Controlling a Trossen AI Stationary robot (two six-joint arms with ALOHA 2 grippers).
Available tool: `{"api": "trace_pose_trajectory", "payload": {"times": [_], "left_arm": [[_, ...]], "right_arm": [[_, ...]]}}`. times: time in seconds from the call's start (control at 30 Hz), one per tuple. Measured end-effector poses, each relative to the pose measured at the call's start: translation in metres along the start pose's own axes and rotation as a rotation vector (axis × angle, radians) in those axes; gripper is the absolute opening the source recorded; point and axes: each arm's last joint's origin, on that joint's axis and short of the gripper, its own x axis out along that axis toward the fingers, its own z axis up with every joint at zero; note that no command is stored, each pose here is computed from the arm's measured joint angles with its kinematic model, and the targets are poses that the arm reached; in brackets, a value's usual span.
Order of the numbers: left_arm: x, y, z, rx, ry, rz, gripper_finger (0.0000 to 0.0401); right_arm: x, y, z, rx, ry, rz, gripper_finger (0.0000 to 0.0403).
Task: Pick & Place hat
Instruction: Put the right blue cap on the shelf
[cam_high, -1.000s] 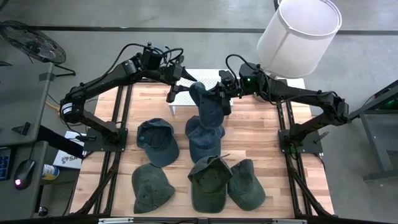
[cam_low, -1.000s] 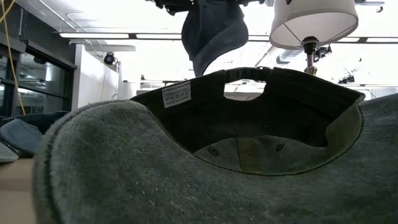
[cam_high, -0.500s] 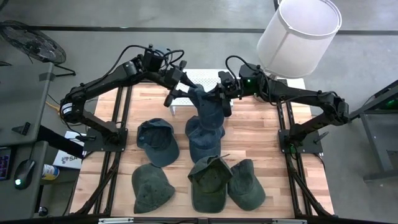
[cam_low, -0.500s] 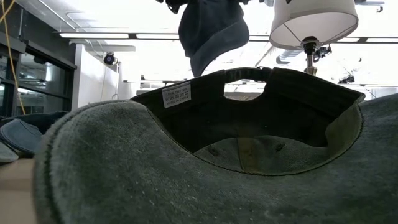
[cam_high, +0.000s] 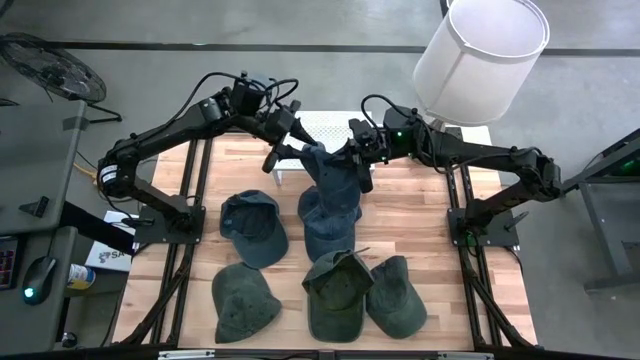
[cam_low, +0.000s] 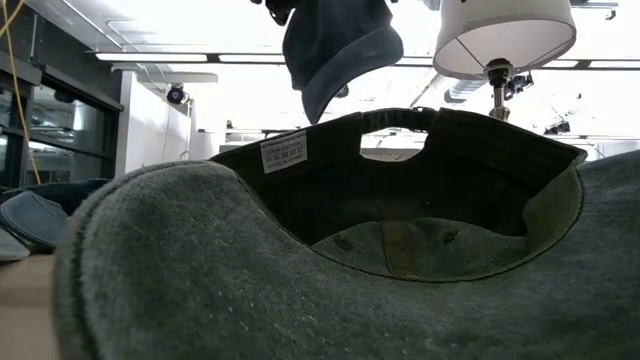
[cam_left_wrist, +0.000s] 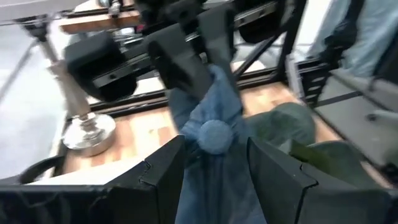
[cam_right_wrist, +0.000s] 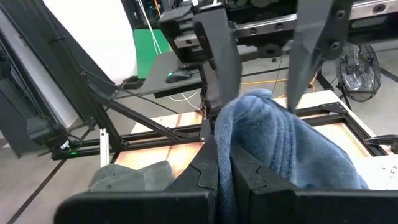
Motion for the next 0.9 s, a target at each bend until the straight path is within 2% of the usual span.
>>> {"api": "trace_pose_trajectory", "payload": {"times": [0.1, 0.5, 0.63, 0.83, 0.9], "left_arm": [[0.001, 0.0, -0.001, -0.017, -0.01, -0.038, 0.017], [0.009, -0.009, 0.003, -0.067, -0.012, -0.073, 0.0161], [0.013, -0.014, 0.004, -0.058, -0.005, -0.063, 0.0121], [0.015, -0.016, 0.005, -0.059, 0.007, -0.038, 0.0028], [0.015, -0.016, 0.005, -0.073, 0.009, -0.033, 0.001]], "right_arm": [[0.0, 0.0, 0.0, 0.0, 0.0, 0.0, 0.0], [0.0, 0.0, 0.0, -0.001, -0.004, -0.012, 0.0], [0.0, 0.0, 0.001, -0.003, -0.008, -0.012, 0.0], [0.0, 0.0, 0.001, -0.003, -0.008, -0.013, 0.0], [0.0, 0.0, 0.001, -0.003, -0.008, -0.013, 0.0]]}}
